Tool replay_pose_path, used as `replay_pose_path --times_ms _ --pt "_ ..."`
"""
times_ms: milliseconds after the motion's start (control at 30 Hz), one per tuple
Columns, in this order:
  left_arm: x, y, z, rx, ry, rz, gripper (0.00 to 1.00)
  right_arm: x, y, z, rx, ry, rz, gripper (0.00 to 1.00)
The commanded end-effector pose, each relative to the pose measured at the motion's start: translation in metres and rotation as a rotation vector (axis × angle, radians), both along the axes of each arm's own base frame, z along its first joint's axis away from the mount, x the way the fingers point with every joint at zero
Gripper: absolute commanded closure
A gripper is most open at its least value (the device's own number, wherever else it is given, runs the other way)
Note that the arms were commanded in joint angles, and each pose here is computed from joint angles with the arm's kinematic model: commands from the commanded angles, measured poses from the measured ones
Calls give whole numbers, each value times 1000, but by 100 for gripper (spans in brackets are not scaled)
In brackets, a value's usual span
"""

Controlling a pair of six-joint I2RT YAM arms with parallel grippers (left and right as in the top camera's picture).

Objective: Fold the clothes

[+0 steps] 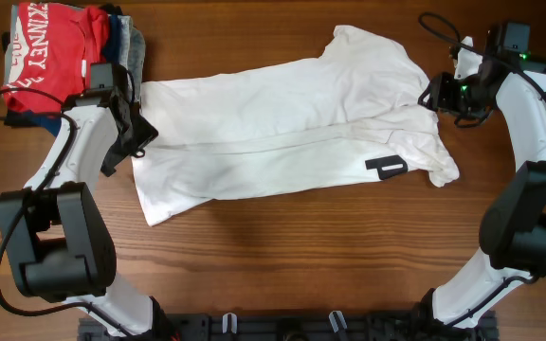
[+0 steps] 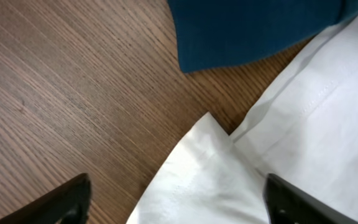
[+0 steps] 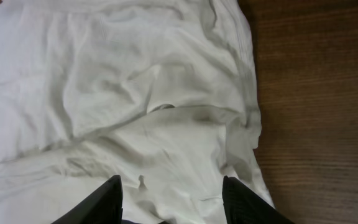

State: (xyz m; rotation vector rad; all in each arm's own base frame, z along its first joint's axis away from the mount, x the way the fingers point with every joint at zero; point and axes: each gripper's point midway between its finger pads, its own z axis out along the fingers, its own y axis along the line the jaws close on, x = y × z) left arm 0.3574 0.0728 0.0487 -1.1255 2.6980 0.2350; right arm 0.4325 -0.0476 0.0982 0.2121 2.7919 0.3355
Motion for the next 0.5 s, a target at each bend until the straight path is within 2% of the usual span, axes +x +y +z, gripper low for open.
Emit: replay_pose_path --times_ms 0,167,233,267,467 --pt "-1 4 -2 12 17 -21 2 7 3 -1 17 -16 7 48" --pt "9 -6 17 -29 -1 -158 0 24 7 34 40 -92 34 44" --pt "23 -18 36 -81 -46 -238 0 33 8 57 18 -137 60 36" --pt "42 -32 56 -140 -116 -303 0 42 12 75 -4 -185 90 33" --pt "88 -50 81 -170 -242 -400 0 67 22 95 -89 -283 108 30"
